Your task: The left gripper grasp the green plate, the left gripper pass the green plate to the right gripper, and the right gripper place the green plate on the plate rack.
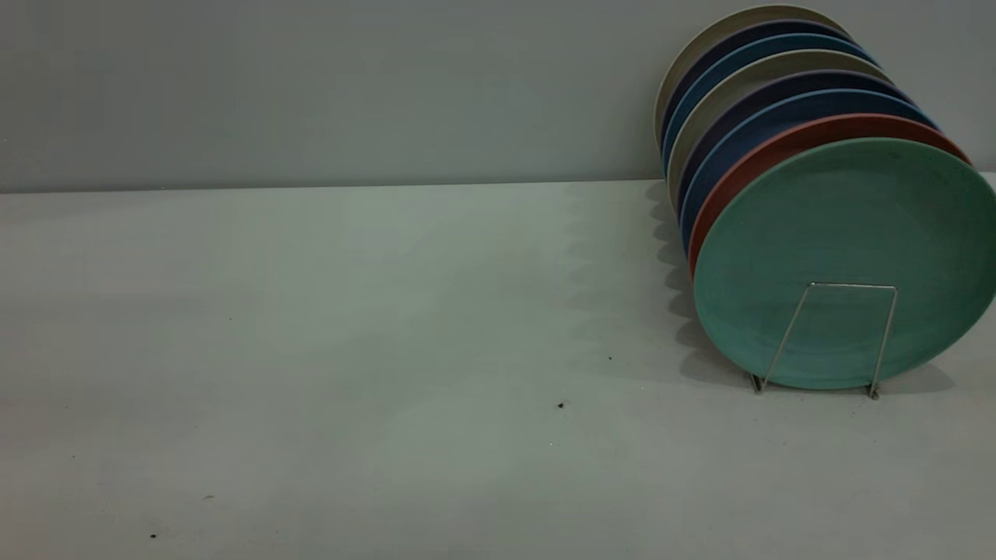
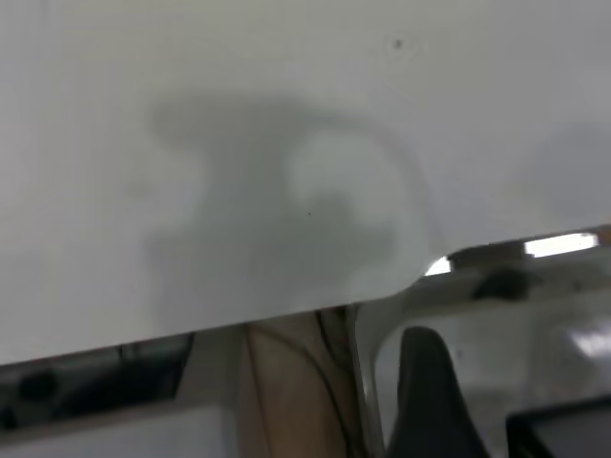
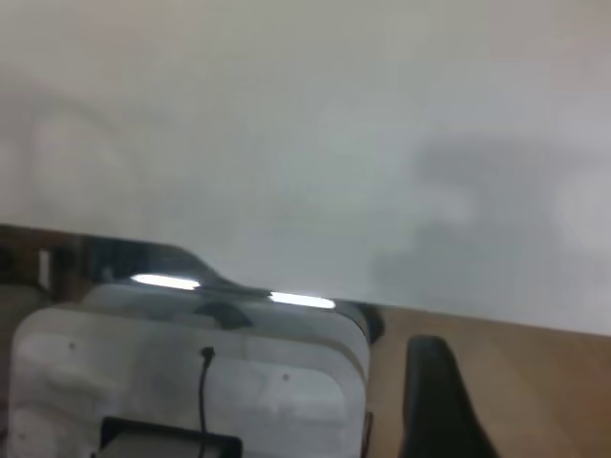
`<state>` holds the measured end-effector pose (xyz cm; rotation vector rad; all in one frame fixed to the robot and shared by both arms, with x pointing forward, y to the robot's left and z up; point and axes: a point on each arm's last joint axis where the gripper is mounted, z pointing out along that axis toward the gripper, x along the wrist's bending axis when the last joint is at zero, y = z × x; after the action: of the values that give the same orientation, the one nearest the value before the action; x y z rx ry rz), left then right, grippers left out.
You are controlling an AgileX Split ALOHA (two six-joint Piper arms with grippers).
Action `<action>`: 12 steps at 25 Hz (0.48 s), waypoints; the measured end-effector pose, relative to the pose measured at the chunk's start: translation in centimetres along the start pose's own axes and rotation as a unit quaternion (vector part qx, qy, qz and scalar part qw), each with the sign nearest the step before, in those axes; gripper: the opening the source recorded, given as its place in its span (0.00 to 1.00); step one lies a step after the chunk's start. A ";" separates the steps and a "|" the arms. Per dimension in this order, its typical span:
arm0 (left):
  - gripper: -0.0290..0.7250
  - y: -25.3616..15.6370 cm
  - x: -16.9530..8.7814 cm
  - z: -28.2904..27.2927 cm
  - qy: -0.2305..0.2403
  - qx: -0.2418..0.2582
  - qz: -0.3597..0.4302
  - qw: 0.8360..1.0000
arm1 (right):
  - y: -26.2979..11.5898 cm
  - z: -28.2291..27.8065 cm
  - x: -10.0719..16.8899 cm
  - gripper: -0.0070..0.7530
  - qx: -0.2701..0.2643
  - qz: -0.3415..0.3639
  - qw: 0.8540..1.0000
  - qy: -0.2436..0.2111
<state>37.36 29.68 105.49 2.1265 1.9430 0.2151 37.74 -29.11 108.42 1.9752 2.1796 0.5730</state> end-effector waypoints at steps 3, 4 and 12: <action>0.69 -2.9 -0.5 -2.0 0.004 -0.050 -0.005 0.999 | -3.0 -0.4 0.7 0.61 -0.026 -0.005 1.000 0.006; 0.69 -3.8 -0.7 -2.7 0.005 -0.068 -0.007 0.998 | -3.9 -0.6 0.9 0.61 -0.038 -0.008 0.999 0.006; 0.69 -9.6 -1.5 -4.9 0.010 -0.188 -0.027 0.982 | -10.4 -0.1 1.7 0.61 -0.121 -0.055 0.991 -0.012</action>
<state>26.71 29.34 107.56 1.8299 1.7958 0.5480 27.88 -28.11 104.90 1.7188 2.0769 0.7530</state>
